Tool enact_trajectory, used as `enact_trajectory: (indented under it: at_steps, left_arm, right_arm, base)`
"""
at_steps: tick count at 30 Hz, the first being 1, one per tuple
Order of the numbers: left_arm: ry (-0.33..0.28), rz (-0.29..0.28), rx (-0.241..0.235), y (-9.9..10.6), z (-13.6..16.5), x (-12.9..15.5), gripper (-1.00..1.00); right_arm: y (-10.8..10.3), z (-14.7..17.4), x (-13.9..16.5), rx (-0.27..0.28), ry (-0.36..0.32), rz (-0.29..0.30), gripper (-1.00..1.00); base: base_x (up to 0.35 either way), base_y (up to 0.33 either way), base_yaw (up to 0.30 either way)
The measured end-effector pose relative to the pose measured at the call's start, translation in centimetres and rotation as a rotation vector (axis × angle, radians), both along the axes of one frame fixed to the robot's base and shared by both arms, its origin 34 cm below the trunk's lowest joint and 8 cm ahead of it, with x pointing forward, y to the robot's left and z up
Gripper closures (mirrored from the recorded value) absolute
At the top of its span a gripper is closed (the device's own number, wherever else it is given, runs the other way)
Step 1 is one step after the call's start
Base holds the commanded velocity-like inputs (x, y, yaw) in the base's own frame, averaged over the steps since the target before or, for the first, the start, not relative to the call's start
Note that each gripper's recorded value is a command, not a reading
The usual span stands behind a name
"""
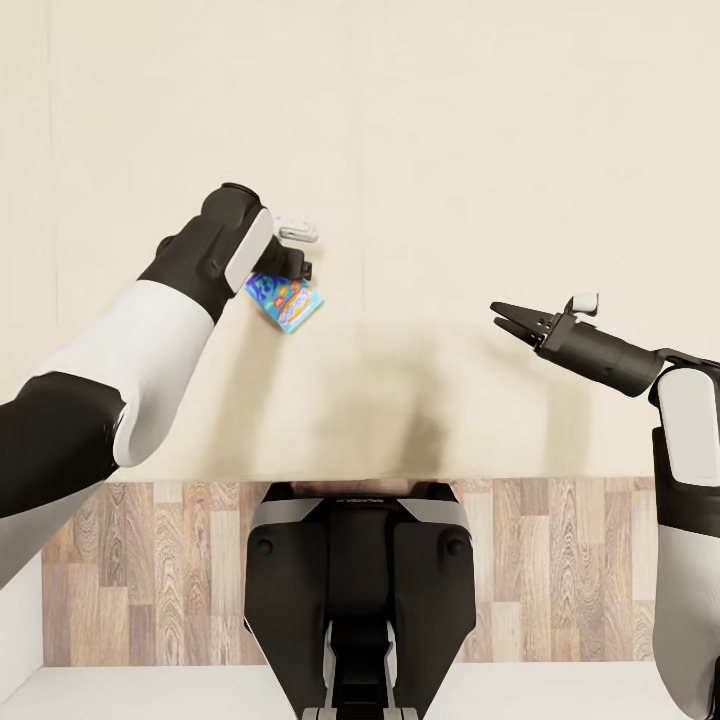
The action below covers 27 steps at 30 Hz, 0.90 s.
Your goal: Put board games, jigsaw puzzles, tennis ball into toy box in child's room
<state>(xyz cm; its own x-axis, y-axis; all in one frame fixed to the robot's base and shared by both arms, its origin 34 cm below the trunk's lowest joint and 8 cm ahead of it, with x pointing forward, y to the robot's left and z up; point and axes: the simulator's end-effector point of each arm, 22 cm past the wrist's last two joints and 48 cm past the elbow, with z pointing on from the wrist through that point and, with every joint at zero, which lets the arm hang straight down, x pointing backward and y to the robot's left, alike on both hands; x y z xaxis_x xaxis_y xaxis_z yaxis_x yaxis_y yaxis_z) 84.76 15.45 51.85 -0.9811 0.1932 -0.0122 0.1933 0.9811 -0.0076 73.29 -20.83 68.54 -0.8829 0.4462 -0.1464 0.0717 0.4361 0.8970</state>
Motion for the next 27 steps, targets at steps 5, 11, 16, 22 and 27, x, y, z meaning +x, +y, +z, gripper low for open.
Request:
enact_trajectory:
  at_steps: [5,11,16,22,27]
  left_arm:
    - [0.006,0.000,0.000,0.02,-0.13,-0.21,-1.00]
    - [0.009,0.000,-0.002,-0.02,-0.18,-0.30,-1.00]
    - [0.009,0.001,-0.004,-0.03,-0.19,-0.31,-1.00]
    - [0.016,0.002,-0.002,0.06,-0.30,-0.51,-1.00]
    - [0.020,0.002,0.000,0.09,-0.15,-0.58,-1.00]
  right_arm:
    - [0.00,0.01,0.00,0.000,0.000,0.000,-1.00]
    - [0.00,0.01,0.00,0.000,0.000,0.000,-1.00]
    - [0.00,0.01,0.00,0.000,0.000,0.000,-1.00]
    - [0.00,0.05,0.02,0.000,-0.001,0.000,-1.00]
    - [0.00,0.33,0.16,0.000,-0.005,0.000,-1.00]
  base:
    - [0.000,0.000,0.000]
    - [0.000,0.000,0.000]
    - [0.000,0.000,0.000]
    - [0.000,0.000,0.000]
    - [0.000,0.000,0.000]
